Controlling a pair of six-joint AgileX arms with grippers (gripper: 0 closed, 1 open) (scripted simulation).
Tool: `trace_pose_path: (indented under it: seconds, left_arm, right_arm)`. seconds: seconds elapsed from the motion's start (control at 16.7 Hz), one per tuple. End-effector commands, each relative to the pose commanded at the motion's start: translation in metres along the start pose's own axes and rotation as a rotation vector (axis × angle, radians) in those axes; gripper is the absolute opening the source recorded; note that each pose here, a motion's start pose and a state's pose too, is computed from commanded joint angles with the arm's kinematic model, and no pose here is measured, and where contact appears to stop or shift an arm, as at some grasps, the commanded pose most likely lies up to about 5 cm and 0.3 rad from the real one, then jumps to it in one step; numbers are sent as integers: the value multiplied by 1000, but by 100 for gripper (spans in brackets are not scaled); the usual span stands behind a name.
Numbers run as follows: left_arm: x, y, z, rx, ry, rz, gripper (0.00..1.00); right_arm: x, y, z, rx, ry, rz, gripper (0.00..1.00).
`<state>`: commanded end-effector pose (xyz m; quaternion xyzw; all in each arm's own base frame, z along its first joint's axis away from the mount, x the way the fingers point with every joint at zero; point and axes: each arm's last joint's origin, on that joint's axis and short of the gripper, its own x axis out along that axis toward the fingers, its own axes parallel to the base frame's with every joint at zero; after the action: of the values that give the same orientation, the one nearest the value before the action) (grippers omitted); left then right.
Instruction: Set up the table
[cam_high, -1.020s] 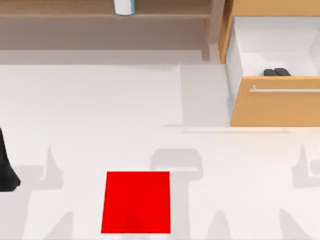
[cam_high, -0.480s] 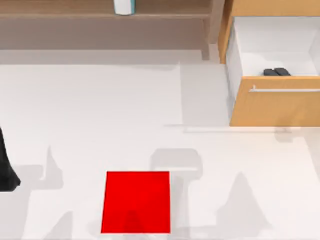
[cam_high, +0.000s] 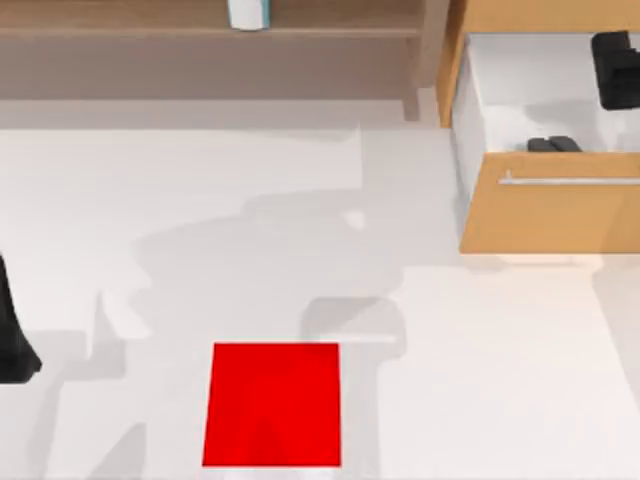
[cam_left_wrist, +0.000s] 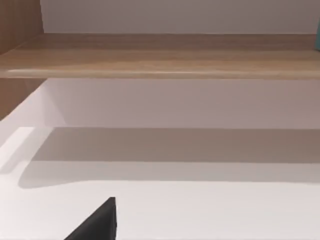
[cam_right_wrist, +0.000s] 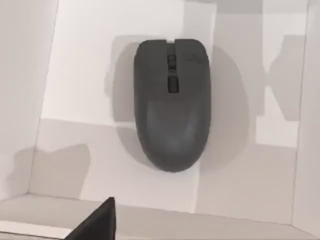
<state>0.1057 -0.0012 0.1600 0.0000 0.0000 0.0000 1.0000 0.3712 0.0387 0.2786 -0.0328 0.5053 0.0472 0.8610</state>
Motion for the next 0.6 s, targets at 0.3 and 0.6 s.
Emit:
trace_pose_path:
  seconds: [0.3, 0.6]
  left_arm:
    - [0, 0, 0, 0, 0, 0, 100]
    - [0, 0, 0, 0, 0, 0, 100]
  right_arm:
    - [95, 15, 38, -38, 251, 21, 100]
    - [152, 18, 41, -44, 390, 26, 100]
